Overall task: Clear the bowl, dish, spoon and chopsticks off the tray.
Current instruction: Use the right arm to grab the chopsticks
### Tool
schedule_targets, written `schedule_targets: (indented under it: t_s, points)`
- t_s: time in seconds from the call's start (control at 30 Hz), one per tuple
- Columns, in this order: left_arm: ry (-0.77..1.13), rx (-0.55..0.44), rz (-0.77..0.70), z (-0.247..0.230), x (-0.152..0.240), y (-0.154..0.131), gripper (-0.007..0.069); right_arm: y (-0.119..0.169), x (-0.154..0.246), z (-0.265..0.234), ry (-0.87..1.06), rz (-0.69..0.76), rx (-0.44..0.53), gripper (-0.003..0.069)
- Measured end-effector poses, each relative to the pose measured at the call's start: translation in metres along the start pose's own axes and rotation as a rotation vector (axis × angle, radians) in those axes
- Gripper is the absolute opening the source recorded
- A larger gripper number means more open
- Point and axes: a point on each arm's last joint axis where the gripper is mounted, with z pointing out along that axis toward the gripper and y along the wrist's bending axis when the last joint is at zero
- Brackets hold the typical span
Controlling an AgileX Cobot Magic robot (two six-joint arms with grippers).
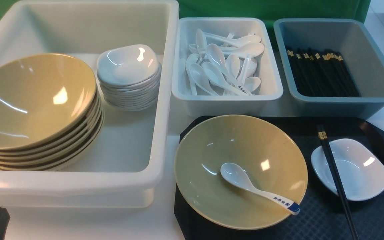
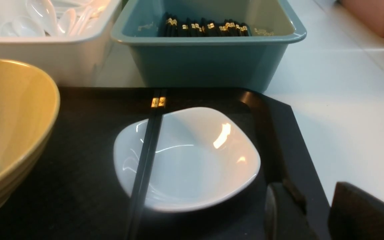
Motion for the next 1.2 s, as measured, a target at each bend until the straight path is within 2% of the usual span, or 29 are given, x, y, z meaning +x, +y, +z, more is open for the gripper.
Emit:
schedule_targets:
  t_s: [0.47, 0.57, 0.63, 0.67, 0.7, 0.77, 0.8, 0.83, 0.87, 0.9, 0.93, 1.03, 1.2]
  points:
    - [-0.001, -0.002, 0.006, 0.000, 0.000, 0.000, -0.0011, 0.000, 0.000, 0.000, 0.000, 0.000, 0.000, 0.0238]
    - [-0.015, 0.010, -0.052, 0.000, -0.001, -0.001, -0.0011, 0.000, 0.000, 0.000, 0.000, 0.000, 0.000, 0.0238]
    - [-0.033, 0.032, -0.152, 0.000, -0.003, -0.003, -0.0011, 0.000, 0.000, 0.000, 0.000, 0.000, 0.000, 0.0238]
    - [-0.053, 0.055, -0.271, 0.000, -0.005, -0.004, -0.0011, 0.000, 0.000, 0.000, 0.000, 0.005, 0.000, 0.0238]
    - [-0.053, 0.059, -0.287, 0.000, -0.006, -0.005, -0.0011, 0.000, 0.000, 0.000, 0.000, 0.009, -0.001, 0.0238]
    - [-0.086, 0.139, -0.707, -0.001, -0.011, -0.009, -0.0011, 0.002, 0.000, 0.000, 0.003, 0.175, -0.019, 0.0238]
    - [-0.088, 0.139, -0.719, -0.001, -0.012, -0.009, -0.0011, 0.002, 0.000, 0.000, 0.003, 0.200, -0.022, 0.0238]
    - [-0.098, 0.196, -1.018, -0.002, -0.016, -0.011, -0.0011, 0.005, 0.000, 0.000, 0.014, 0.482, -0.054, 0.0238]
    - [-0.101, 0.225, -1.174, -0.002, -0.018, -0.011, -0.0011, 0.007, 0.000, 0.000, 0.023, 0.666, -0.075, 0.0238]
    - [-0.101, 0.230, -1.202, -0.003, -0.018, -0.011, -0.0011, 0.007, 0.000, 0.000, 0.026, 0.702, -0.079, 0.0238]
    - [-0.105, 0.263, -1.388, -0.003, -0.021, -0.011, -0.0011, 0.009, -0.001, 0.000, 0.041, 0.922, -0.099, 0.0238]
    - [-0.109, 0.289, -1.521, -0.004, -0.023, -0.011, -0.0011, 0.010, -0.001, -0.001, 0.054, 1.101, -0.109, 0.0238]
    - [-0.097, 0.304, -1.574, -0.004, -0.023, -0.012, -0.0011, 0.010, -0.001, -0.001, 0.046, 0.995, -0.103, 0.0238]
